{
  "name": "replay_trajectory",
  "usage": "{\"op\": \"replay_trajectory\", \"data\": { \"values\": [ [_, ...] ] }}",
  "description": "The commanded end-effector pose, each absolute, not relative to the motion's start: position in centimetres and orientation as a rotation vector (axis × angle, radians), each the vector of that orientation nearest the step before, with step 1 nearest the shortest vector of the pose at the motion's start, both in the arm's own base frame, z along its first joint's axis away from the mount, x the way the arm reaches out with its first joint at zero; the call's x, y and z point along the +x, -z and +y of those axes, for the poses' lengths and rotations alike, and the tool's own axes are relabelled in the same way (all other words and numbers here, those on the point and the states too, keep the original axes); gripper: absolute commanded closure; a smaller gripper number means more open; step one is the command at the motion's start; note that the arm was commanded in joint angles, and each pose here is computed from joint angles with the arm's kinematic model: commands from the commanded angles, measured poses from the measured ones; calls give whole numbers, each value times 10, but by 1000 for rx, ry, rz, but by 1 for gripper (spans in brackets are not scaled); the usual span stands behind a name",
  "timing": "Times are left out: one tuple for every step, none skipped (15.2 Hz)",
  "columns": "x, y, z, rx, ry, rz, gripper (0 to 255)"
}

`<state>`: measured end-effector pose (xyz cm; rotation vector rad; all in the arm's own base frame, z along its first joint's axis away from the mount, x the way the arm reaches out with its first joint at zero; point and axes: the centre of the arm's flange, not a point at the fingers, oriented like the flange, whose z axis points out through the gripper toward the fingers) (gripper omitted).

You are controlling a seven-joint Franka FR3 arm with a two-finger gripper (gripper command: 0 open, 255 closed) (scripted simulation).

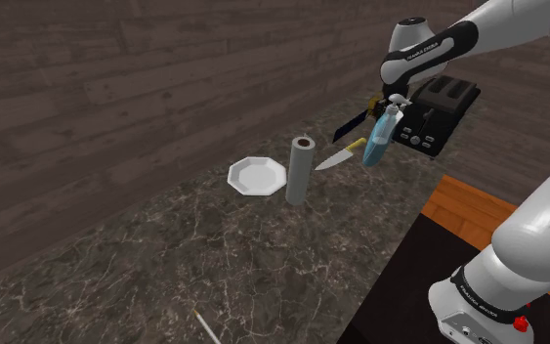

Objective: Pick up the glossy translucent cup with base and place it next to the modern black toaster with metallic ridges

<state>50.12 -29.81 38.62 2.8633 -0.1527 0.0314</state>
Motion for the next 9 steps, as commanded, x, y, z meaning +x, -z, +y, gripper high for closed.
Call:
{"op": "replay_trajectory", "data": {
  "values": [
    [502, -410, -291, 2864, -31, -153, 0],
    [502, -421, -288, 2864, -31, -153, 0],
    [502, -421, -288, 2864, -31, -153, 0],
    [502, -421, -288, 2864, -31, -153, 0],
    [502, -421, -288, 2864, -31, -153, 0],
    [502, -421, -288, 2864, -31, -153, 0],
    [502, -421, -288, 2864, -31, -153, 0],
    [502, -421, -288, 2864, -31, -153, 0],
    [502, -421, -288, 2864, -31, -153, 0]
  ]
}}
